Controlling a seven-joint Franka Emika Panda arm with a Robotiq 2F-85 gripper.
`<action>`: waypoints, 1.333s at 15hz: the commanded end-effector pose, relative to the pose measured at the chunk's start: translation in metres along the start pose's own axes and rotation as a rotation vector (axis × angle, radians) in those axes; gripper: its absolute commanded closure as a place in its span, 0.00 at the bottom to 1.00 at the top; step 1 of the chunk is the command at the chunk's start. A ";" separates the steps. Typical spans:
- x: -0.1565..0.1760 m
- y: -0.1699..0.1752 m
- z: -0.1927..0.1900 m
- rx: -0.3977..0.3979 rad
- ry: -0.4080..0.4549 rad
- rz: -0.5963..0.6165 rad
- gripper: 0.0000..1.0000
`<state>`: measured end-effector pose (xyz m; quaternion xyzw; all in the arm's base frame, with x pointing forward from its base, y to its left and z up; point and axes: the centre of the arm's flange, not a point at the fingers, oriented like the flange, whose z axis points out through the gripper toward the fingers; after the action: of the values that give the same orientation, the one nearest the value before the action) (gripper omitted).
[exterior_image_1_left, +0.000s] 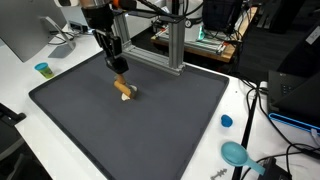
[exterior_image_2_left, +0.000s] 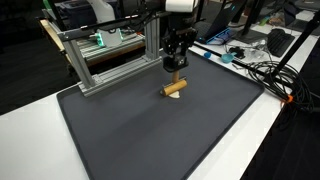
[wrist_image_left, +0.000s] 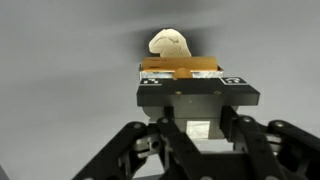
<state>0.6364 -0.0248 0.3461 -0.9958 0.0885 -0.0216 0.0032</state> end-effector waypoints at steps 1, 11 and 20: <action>0.003 0.012 0.020 -0.035 -0.031 0.042 0.79; -0.016 0.010 0.046 -0.099 -0.291 0.025 0.79; -0.068 -0.003 -0.043 -0.071 -0.337 -0.327 0.79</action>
<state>0.6009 -0.0166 0.3210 -0.9863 -0.0031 0.1644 -0.0134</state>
